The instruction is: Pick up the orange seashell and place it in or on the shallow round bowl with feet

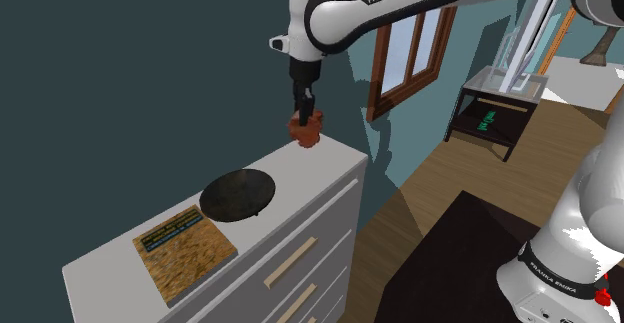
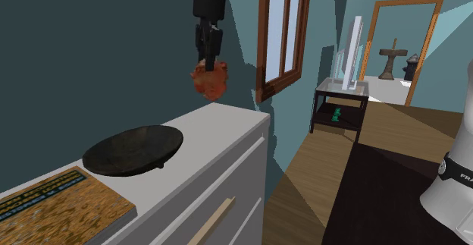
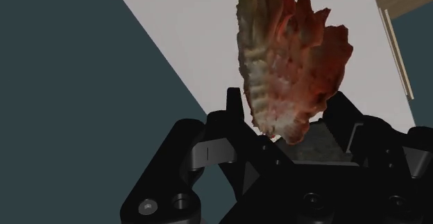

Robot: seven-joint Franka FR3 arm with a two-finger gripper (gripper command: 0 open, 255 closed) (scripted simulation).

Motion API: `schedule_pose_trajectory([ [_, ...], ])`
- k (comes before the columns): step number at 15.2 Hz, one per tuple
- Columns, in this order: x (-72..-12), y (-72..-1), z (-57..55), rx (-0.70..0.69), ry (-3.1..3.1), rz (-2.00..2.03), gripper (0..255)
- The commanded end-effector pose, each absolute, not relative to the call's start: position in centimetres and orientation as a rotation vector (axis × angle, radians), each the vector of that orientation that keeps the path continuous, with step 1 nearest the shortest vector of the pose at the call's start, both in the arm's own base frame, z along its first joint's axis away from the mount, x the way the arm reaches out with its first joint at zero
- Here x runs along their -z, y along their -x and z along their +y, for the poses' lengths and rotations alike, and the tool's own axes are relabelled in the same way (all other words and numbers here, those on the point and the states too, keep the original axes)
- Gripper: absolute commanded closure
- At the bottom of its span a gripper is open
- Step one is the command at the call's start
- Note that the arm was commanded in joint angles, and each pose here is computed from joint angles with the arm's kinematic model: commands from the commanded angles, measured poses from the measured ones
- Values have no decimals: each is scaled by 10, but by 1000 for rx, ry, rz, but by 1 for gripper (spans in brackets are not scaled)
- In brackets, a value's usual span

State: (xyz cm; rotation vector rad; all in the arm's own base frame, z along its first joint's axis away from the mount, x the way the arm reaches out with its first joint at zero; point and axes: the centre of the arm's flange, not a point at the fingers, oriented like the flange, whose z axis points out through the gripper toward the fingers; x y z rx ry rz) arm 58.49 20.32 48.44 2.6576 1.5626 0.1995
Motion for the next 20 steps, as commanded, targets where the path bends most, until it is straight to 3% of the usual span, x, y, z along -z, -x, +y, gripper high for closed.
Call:
schedule_pose_trajectory([
  [1,-487,-583,226,-200,-2658,1562,255],
  [14,-502,-569,401,-200,-2658,1562,255],
  [20,-470,-569,401,-200,-2658,1562,255],
])
